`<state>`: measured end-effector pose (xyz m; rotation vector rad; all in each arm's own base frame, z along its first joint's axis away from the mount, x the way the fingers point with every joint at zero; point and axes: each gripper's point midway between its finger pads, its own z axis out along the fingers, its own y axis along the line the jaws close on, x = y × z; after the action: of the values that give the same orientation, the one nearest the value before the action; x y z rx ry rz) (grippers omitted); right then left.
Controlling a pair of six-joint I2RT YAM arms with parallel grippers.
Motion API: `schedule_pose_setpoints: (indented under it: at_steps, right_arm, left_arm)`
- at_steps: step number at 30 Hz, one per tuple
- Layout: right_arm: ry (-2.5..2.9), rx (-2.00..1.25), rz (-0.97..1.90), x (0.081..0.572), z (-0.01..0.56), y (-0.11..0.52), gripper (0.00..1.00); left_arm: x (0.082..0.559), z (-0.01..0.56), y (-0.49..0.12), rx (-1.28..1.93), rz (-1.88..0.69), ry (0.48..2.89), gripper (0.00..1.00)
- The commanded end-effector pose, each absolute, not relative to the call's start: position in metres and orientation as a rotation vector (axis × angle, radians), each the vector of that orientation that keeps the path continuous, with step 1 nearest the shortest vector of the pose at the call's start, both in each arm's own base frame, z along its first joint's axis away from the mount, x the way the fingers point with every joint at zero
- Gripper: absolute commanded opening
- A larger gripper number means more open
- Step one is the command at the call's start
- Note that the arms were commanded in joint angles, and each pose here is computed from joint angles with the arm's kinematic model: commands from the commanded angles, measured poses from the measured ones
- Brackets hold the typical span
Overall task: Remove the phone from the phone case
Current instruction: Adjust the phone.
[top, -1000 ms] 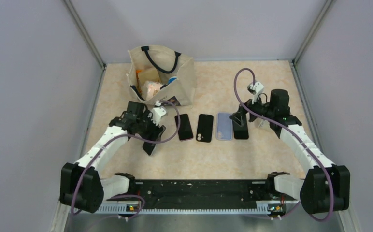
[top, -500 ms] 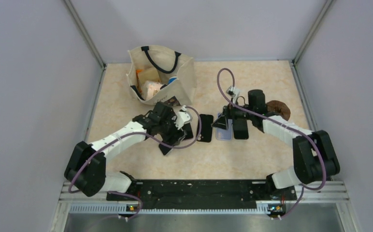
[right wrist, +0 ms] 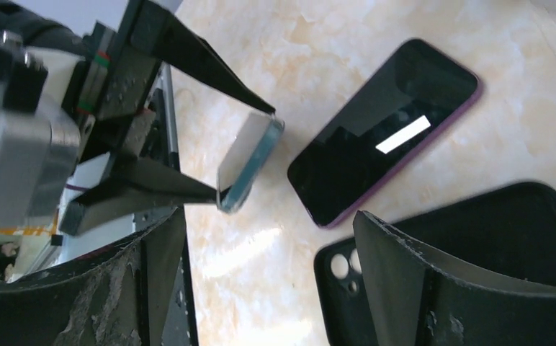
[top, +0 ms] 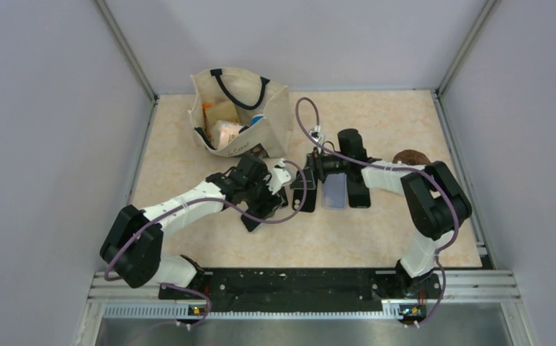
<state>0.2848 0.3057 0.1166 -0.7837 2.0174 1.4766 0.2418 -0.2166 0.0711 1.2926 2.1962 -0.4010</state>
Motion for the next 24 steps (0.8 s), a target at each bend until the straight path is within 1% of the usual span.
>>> schedule_pose_setpoints:
  at_steps: [1,11,20,24]
  right_arm:
    - [1.942,-0.842,1.546,0.289,0.135,0.333,0.84]
    - [2.033,-0.87,1.567,0.279,0.112,0.362,0.78]
    - [2.107,-0.918,1.525,0.268,0.093,0.38,0.72]
    - [2.121,-0.941,1.54,0.261,0.089,0.387,0.67]
  left_arm:
    - [0.259,0.103,-0.236,1.225,-0.416,2.085,0.0]
    - [0.26,0.105,-0.237,1.212,-0.388,2.086,0.0]
    - [0.263,0.108,-0.237,1.205,-0.367,2.081,0.0]
    - [0.265,0.106,-0.236,1.203,-0.355,2.082,0.0]
